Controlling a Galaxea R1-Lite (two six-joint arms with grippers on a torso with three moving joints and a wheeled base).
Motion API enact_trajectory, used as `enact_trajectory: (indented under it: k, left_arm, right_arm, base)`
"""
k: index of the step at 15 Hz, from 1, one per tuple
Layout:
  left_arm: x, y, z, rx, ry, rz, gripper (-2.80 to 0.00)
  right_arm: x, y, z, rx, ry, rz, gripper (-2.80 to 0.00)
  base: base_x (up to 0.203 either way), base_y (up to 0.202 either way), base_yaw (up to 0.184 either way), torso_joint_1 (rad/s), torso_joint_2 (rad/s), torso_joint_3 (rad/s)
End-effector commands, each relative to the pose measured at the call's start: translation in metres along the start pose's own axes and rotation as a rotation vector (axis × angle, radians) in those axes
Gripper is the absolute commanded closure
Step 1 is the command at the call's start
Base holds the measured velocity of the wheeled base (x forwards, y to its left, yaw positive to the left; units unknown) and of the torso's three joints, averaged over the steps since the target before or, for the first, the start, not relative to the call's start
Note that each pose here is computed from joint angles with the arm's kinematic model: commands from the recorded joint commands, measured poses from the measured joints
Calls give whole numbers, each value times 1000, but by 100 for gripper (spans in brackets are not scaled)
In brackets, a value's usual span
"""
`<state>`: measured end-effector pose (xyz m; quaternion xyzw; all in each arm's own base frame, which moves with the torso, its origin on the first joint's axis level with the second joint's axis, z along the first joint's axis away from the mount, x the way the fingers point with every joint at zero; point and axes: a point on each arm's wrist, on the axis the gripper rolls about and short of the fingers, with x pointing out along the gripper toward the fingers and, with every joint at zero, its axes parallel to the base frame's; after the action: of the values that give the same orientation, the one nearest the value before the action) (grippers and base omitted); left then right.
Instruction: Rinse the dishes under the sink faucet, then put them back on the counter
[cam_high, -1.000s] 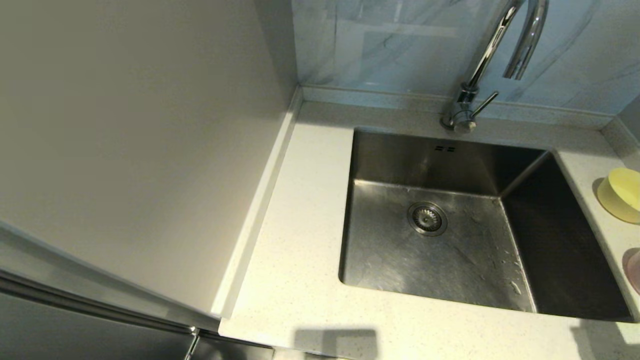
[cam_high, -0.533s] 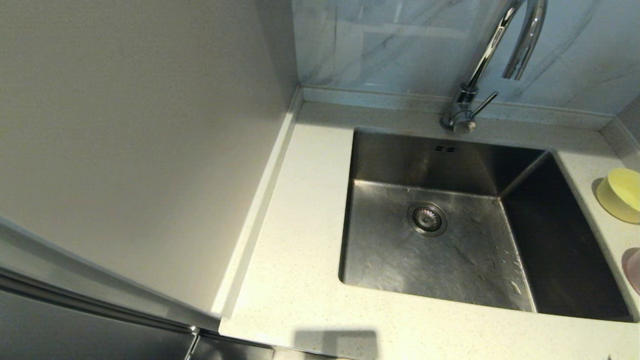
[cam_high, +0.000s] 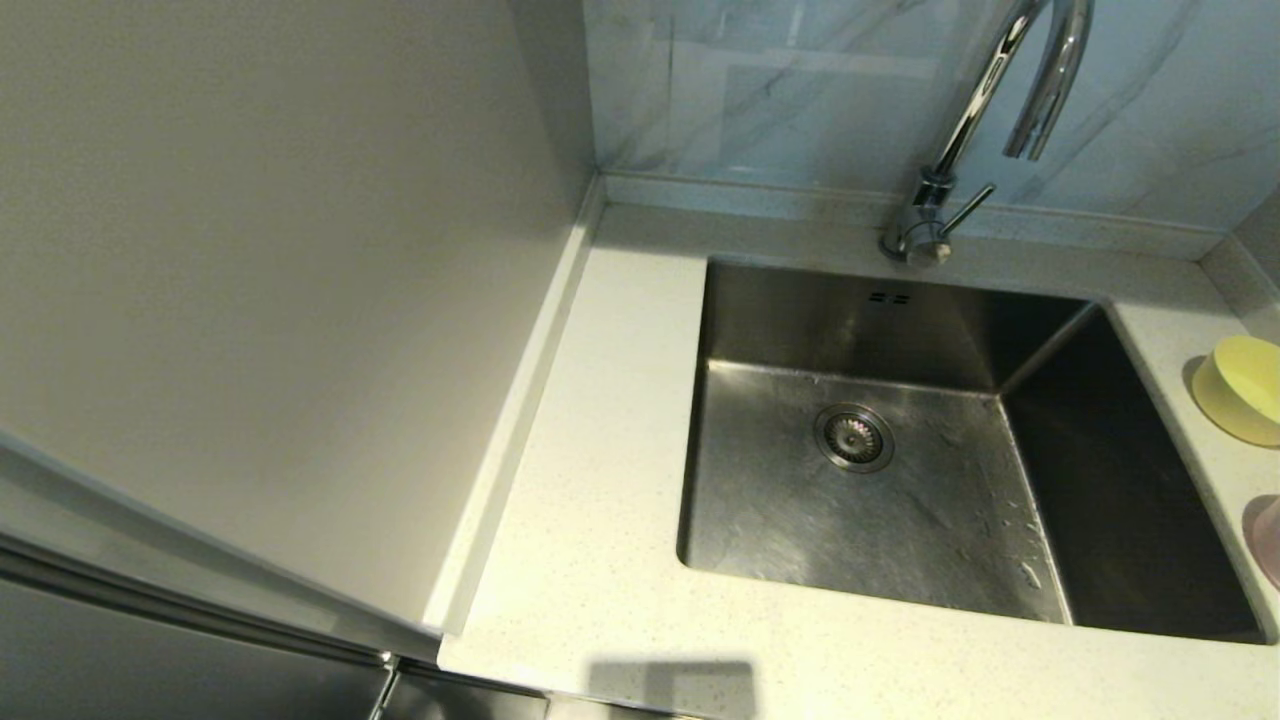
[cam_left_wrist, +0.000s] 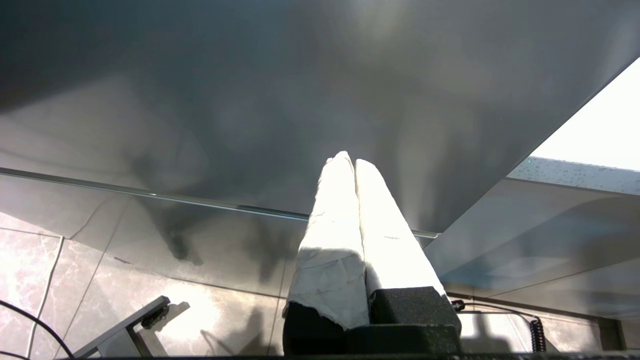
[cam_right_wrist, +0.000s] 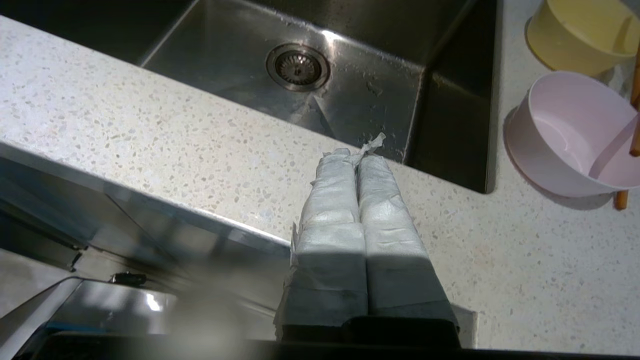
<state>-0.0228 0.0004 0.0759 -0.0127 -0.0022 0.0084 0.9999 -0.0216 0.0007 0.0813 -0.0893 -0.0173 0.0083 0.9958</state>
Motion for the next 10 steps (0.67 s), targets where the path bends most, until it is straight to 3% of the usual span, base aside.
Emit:
enact_trajectory:
  k: [1, 5, 10]
  left_arm:
    - [0, 0, 0, -1, -3, 0, 0]
    - [0, 0, 0, -1, -3, 0, 0]
    - [0, 0, 0, -1, -3, 0, 0]
  right_arm:
    - [-1, 0, -1, 2, -7, -1, 0]
    - [-1, 0, -2, 55, -7, -2, 0]
    - [-1, 0, -2, 60, -2, 0, 0]
  base:
    - [0, 0, 0, 0, 0, 0]
    - [0, 0, 0, 0, 0, 0]
    - [0, 0, 0, 0, 0, 0]
